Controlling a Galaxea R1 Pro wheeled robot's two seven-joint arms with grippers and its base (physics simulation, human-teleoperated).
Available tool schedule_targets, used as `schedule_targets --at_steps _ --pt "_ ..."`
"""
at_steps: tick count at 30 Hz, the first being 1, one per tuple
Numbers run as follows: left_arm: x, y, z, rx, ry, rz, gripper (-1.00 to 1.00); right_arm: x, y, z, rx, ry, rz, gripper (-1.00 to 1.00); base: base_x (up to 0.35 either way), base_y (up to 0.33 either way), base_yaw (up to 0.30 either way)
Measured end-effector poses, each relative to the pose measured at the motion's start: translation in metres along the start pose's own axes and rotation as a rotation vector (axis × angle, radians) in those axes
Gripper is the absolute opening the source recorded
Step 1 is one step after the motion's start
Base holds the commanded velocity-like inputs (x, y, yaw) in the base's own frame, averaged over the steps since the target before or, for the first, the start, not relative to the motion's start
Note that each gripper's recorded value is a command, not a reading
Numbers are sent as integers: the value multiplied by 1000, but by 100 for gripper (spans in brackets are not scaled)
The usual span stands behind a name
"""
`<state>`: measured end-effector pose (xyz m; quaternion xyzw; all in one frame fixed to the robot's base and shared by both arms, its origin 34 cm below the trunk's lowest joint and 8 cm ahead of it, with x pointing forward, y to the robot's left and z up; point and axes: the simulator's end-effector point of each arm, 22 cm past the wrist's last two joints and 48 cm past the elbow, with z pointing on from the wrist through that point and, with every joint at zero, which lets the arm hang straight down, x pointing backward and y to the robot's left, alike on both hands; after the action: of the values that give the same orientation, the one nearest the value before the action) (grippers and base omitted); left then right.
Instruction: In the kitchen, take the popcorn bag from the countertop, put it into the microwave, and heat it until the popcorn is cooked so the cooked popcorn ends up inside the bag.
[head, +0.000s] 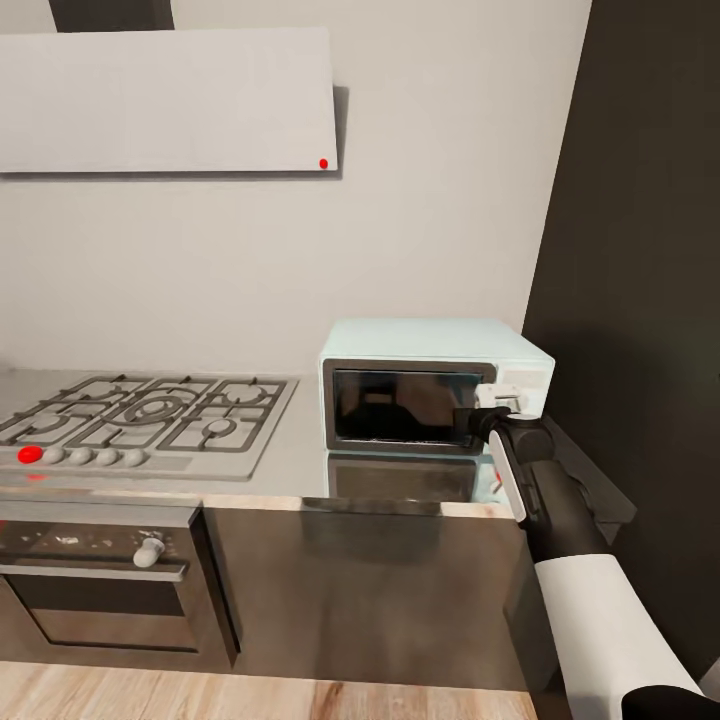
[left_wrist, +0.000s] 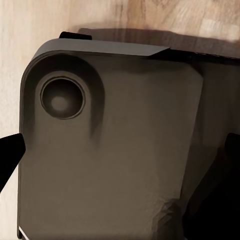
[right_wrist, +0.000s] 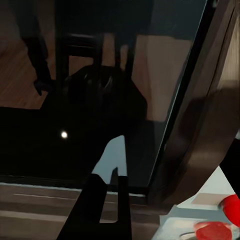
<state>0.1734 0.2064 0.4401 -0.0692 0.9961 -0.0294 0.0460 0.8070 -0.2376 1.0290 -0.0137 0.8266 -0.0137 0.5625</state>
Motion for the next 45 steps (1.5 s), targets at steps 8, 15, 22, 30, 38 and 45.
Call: schedule_targets --at_steps 8,15,22,30,38,45 --pt "0 0 0 0 0 -1 100 -2 -3 0 11 -10 -5 -100 -3 0 0" --pt "0 0 0 0 0 -2 100 -1 -5 0 16 -6 -7 -100 -140 0 0" --pt "0 0 0 0 0 -2 100 -1 -5 0 16 -4 -7 -100 -198 0 0" --pt "0 0 0 0 1 -2 100 -1 1 0 -7 -7 8 -100 -274 0 0" --pt "0 0 0 -1 1 -3 100 -2 -3 0 9 -7 -2 -100 -66 0 0" --pt "0 0 0 0 1 -3 100 -1 -1 0 2 -3 5 100 0 0 0"
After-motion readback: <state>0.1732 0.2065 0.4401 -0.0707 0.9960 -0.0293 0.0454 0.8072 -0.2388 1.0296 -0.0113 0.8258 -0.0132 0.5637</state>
